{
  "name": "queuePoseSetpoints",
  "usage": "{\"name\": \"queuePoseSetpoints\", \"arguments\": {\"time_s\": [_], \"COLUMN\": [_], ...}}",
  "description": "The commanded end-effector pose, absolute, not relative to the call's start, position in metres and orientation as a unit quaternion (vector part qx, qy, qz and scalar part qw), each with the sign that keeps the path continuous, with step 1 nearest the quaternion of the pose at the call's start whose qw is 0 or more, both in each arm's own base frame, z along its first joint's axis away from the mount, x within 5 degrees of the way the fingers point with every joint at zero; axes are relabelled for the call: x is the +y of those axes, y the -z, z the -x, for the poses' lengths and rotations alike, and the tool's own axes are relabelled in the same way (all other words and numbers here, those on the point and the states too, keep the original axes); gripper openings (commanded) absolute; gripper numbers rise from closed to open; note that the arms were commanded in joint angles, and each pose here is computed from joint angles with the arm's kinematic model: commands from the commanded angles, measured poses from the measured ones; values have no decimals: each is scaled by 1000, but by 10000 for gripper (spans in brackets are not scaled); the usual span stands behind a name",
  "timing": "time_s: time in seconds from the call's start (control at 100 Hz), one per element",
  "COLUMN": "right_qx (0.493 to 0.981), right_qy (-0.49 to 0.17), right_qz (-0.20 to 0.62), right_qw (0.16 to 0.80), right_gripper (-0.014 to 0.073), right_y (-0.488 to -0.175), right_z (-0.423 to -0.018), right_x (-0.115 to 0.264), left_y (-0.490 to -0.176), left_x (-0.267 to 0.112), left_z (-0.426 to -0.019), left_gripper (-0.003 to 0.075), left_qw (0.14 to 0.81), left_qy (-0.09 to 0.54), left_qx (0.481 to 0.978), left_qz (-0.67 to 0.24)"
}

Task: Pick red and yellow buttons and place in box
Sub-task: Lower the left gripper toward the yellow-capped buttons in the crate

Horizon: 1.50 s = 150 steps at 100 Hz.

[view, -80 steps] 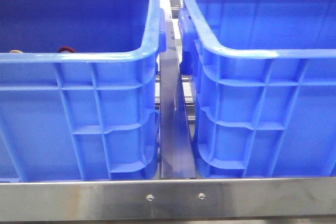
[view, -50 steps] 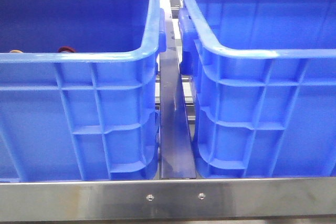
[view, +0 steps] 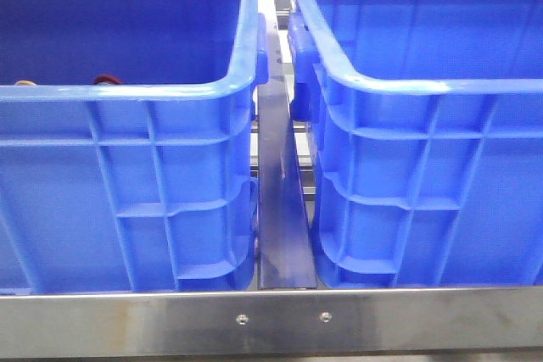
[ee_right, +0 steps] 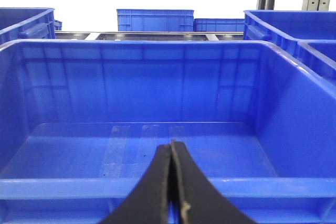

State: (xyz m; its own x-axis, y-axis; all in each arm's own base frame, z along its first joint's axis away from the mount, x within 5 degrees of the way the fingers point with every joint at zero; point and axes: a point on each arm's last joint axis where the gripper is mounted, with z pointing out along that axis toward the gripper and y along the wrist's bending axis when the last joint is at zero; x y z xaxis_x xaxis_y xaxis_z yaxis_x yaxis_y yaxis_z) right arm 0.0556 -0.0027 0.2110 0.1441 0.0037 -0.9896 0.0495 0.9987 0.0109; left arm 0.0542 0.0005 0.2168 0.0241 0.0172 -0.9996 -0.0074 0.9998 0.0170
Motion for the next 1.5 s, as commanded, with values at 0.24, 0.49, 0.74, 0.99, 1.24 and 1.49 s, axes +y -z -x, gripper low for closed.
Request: {"name": "queuePoseSetpoints", "arguments": {"time_s": [0.24,0.49,0.74,0.99,1.24,1.49], "right_qx": [621,621,621,621,621,621], "right_qy": [16,16,16,16,16,16], "right_qz": [-14,-14,-14,-14,-14,-14], "right_qw": [784,784,784,784,784,784], "right_gripper": [-93,-93,-93,-93,-93,-93], "right_y": [-217,-217,-217,-217,-217,-217], "right_z": [-53,-53,-53,-53,-53,-53], "right_x": [-2,-2,-2,-2,-2,-2], "left_y": [-283,-322,-352,-363,-356,-343], "left_x": [1,1,2,-1,-6,-17], "left_z": [-40,-57,-101,-157,-212,-265], "left_gripper": [-20,-20,52,530,575,575], "left_qw": [750,707,616,546,429,320], "left_qy": [-4,-6,-4,21,26,19], "left_qx": [661,707,788,837,903,946], "left_qz": [4,5,8,20,4,-35]}}
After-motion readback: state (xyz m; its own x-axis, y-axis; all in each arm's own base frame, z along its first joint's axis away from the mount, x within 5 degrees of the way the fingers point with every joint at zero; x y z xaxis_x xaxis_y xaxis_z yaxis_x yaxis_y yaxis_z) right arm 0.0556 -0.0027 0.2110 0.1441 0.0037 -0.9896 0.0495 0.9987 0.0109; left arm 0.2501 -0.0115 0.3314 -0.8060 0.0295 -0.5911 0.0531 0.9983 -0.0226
